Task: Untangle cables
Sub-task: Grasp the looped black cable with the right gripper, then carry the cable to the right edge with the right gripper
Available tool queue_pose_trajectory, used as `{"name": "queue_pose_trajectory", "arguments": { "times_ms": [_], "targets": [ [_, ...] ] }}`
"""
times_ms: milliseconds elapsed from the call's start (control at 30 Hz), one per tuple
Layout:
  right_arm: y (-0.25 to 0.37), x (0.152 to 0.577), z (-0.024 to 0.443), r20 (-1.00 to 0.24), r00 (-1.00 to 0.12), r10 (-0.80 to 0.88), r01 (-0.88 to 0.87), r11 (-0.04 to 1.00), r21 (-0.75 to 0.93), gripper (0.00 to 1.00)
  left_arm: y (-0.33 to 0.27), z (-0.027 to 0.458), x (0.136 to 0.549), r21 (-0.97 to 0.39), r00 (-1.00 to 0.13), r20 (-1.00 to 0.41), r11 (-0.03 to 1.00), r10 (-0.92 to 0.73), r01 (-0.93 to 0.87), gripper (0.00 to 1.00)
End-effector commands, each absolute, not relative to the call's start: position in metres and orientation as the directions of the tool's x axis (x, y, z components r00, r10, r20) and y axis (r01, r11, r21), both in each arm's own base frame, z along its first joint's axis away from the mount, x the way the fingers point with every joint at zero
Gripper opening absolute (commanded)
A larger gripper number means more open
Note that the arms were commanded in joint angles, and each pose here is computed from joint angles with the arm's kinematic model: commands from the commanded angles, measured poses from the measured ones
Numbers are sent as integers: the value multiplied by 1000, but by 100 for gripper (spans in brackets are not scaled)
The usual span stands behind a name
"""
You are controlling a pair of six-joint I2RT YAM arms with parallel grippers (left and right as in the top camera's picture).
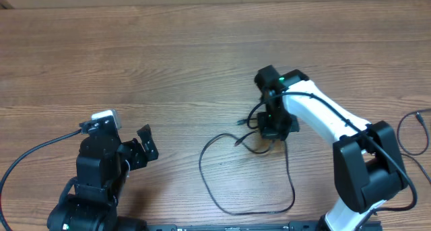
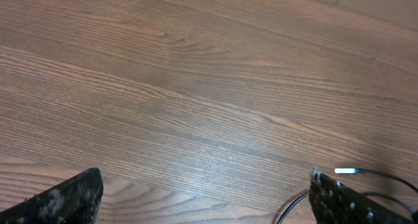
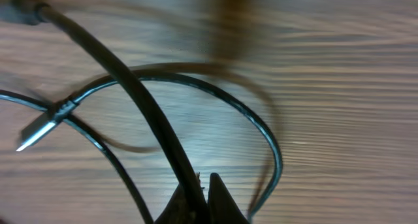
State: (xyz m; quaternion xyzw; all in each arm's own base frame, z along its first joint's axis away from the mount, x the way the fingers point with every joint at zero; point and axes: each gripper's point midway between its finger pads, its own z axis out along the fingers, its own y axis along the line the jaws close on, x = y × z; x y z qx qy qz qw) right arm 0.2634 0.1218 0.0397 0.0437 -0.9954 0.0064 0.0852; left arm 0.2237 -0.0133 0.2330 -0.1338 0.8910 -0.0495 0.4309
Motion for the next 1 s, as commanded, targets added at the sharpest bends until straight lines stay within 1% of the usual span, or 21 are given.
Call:
{"name": "queue_pose_trajectory", "arguments": {
  "times_ms": [0,33,67,100,133,200,267,333,467,533,600,633,667,700,733,767,800,867,967],
  "targets": [
    [94,272,45,138,-990,-15,-26,997,-77,4,-10,241,225,-185,-577,-773,964,-263,-193,100],
    [91,273,45,140,-990,-6,-17,997,-77,4,-10,241,225,-185,-577,-773,964,-263,-193,100],
    [86,273,45,144,-990,7,-4,997,-78,16,-10,241,225,-185,-577,-773,964,-263,-193,100],
    [84,273,45,148,-989,11,0,997,-79,41,-10,241,225,-185,-577,-773,964,-263,-193,100],
    [83,273,45,149,-989,15,3,997,-80,56,-10,241,225,-185,-577,-773,964,-263,-193,100],
    [82,272,45,152,-988,11,-1,997,-79,72,-10,241,225,-185,-577,-773,964,-263,-193,100],
    [80,267,40,166,-986,0,-15,996,-85,91,-10,241,225,-185,-577,-773,964,-263,-193,100],
    [78,261,32,180,-984,1,-16,996,-89,97,-10,241,225,-185,-577,-773,964,-264,-193,100],
    [72,240,14,230,-973,13,-9,996,-92,97,-10,241,225,-185,-577,-773,964,-263,-193,100],
    [74,233,4,243,-970,22,7,998,-60,97,-10,241,225,-185,-577,-773,964,-264,-193,100],
    [81,228,-3,253,-967,30,29,1000,-7,91,-10,241,225,-185,-577,-773,964,-263,-193,100],
    [88,227,-8,251,-968,30,42,998,42,80,-10,241,225,-185,-577,-773,964,-263,-193,100],
    [92,228,-10,246,-969,27,45,997,68,72,-10,241,225,-185,-577,-773,964,-263,-193,100],
    [95,229,-10,242,-970,26,48,995,86,58,-10,241,225,-185,-577,-773,964,-263,-193,100],
    [99,231,-11,238,-971,25,51,993,106,40,-10,241,225,-185,-577,-773,964,-263,-193,100],
    [104,233,-11,232,-972,23,56,989,134,7,-10,241,225,-185,-577,-773,964,-263,-193,100],
    [108,235,-10,225,-974,21,58,986,157,4,-10,241,225,-185,-577,-773,964,-263,-193,100],
    [116,243,-10,198,-980,19,59,978,198,4,-10,241,225,-185,-577,-773,964,-263,-193,100],
    [122,262,0,152,-988,39,72,974,216,4,-10,241,225,-185,-577,-773,964,-263,-193,100]
  ]
}}
